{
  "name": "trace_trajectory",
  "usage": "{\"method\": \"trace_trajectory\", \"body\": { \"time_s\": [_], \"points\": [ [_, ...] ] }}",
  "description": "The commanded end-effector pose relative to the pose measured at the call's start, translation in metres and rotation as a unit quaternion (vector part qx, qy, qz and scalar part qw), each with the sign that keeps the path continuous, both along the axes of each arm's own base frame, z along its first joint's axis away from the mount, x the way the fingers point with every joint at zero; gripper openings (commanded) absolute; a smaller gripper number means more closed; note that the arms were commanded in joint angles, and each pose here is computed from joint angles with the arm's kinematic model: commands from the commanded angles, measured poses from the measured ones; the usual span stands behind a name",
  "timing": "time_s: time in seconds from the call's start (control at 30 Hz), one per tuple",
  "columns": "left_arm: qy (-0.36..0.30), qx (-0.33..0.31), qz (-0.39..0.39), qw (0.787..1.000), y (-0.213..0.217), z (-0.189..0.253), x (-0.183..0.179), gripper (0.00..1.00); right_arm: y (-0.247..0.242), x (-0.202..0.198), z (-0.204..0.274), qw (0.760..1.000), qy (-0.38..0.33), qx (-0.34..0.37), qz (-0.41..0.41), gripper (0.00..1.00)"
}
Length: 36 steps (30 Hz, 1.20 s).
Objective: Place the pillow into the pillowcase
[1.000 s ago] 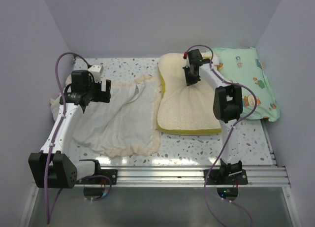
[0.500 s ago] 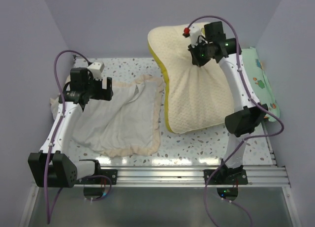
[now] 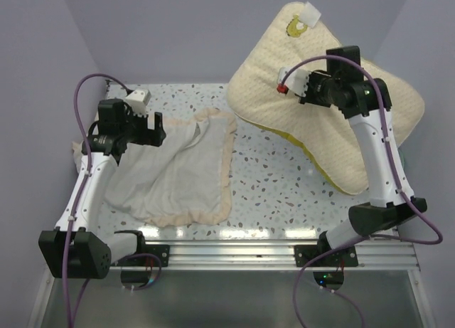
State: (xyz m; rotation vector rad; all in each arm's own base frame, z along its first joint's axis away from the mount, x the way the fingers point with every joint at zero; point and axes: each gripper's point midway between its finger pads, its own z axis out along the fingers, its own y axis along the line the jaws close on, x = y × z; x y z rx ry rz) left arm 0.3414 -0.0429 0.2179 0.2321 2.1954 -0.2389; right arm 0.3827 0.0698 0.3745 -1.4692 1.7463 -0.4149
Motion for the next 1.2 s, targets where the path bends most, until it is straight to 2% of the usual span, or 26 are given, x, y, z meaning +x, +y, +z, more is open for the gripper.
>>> {"method": "trace_trajectory", "body": {
  "time_s": [0.0, 0.03, 0.1, 0.13, 0.2, 0.3, 0.33, 0.43, 0.47, 0.57, 0.6, 0.67, 0.7, 0.77, 0.8, 0.87, 0.9, 0.97, 1.0, 1.03, 1.07, 1.1, 1.17],
  "points": [
    [-0.021, -0.011, -0.005, 1.0, -0.003, 0.008, -0.004, 1.0, -0.035, 0.01, 0.028, 0.984, -0.093, -0.142, 0.054, 0.0],
    [-0.023, -0.01, -0.003, 1.0, -0.003, 0.008, -0.004, 1.0, -0.038, 0.012, 0.003, 0.983, -0.068, -0.158, 0.066, 0.0],
    [-0.023, -0.006, 0.004, 1.0, 0.0, 0.006, -0.004, 1.0, -0.048, 0.02, -0.013, 0.975, -0.068, -0.193, 0.082, 0.0],
    [-0.024, -0.003, 0.003, 1.0, 0.0, 0.005, -0.004, 1.0, -0.052, 0.017, -0.044, 0.973, -0.039, -0.207, 0.093, 0.01],
    [-0.019, 0.002, -0.004, 1.0, 0.0, 0.0, -0.005, 1.0, -0.058, 0.02, -0.085, 0.966, -0.017, -0.232, 0.112, 0.05],
    [-0.005, 0.013, -0.012, 1.0, 0.001, -0.008, -0.005, 1.0, -0.055, 0.018, -0.122, 0.962, 0.002, -0.236, 0.14, 0.13],
    [0.004, 0.018, -0.014, 1.0, 0.002, -0.015, -0.003, 1.0, -0.055, 0.012, -0.147, 0.96, 0.027, -0.235, 0.148, 0.2],
    [0.023, 0.036, -0.028, 0.999, 0.005, -0.032, 0.0, 1.0, -0.057, 0.004, -0.178, 0.962, 0.049, -0.229, 0.142, 0.39],
    [0.026, 0.04, -0.035, 0.998, 0.004, -0.036, 0.001, 1.0, -0.058, 0.002, -0.177, 0.964, 0.045, -0.224, 0.135, 0.59],
    [0.017, 0.065, -0.049, 0.997, 0.008, -0.044, 0.014, 1.0, -0.039, 0.002, -0.152, 0.985, 0.018, -0.146, 0.093, 0.85],
    [0.015, 0.078, -0.046, 0.996, 0.012, -0.048, 0.024, 1.0, -0.02, -0.001, -0.131, 0.994, 0.016, -0.075, 0.078, 0.86],
    [0.004, 0.085, -0.042, 0.995, 0.015, -0.039, 0.042, 1.0, 0.0, -0.007, -0.113, 0.997, 0.029, 0.002, 0.065, 0.88],
    [0.024, 0.087, -0.037, 0.995, 0.017, -0.051, 0.051, 1.0, 0.018, -0.013, -0.104, 0.996, 0.053, 0.06, 0.047, 0.88],
    [0.017, 0.085, -0.035, 0.996, 0.016, -0.039, 0.075, 0.97, 0.048, -0.02, -0.099, 0.986, 0.082, 0.135, 0.048, 0.87],
    [0.048, 0.082, -0.036, 0.995, 0.016, -0.059, 0.083, 0.96, 0.071, -0.021, -0.104, 0.977, 0.111, 0.181, 0.031, 0.86],
    [0.044, 0.078, -0.034, 0.995, 0.015, -0.053, 0.106, 0.93, 0.098, -0.02, -0.112, 0.963, 0.14, 0.228, 0.019, 0.85],
    [0.071, 0.077, -0.029, 0.994, 0.017, -0.074, 0.113, 0.92, 0.118, -0.018, -0.112, 0.951, 0.154, 0.268, 0.001, 0.84],
    [0.072, 0.08, -0.02, 0.994, 0.019, -0.076, 0.13, 0.88, 0.142, -0.005, -0.137, 0.937, 0.191, 0.29, -0.029, 0.81],
    [0.089, 0.087, -0.006, 0.992, 0.024, -0.094, 0.137, 0.85, 0.16, 0.0, -0.134, 0.923, 0.202, 0.324, -0.046, 0.79],
    [0.088, 0.089, -0.003, 0.992, 0.025, -0.095, 0.144, 0.81, 0.172, 0.008, -0.158, 0.913, 0.232, 0.328, -0.066, 0.76],
    [0.093, 0.09, -0.002, 0.992, 0.026, -0.101, 0.148, 0.73, 0.181, 0.012, -0.164, 0.905, 0.245, 0.341, -0.074, 0.74],
    [0.101, 0.093, 0.01, 0.99, 0.029, -0.111, 0.154, 0.69, 0.198, 0.017, -0.165, 0.891, 0.257, 0.365, -0.085, 0.72],
    [0.111, 0.096, 0.024, 0.989, 0.033, -0.122, 0.156, 0.62, 0.224, 0.019, -0.193, 0.883, 0.289, 0.359, -0.092, 0.67]
  ]
}}
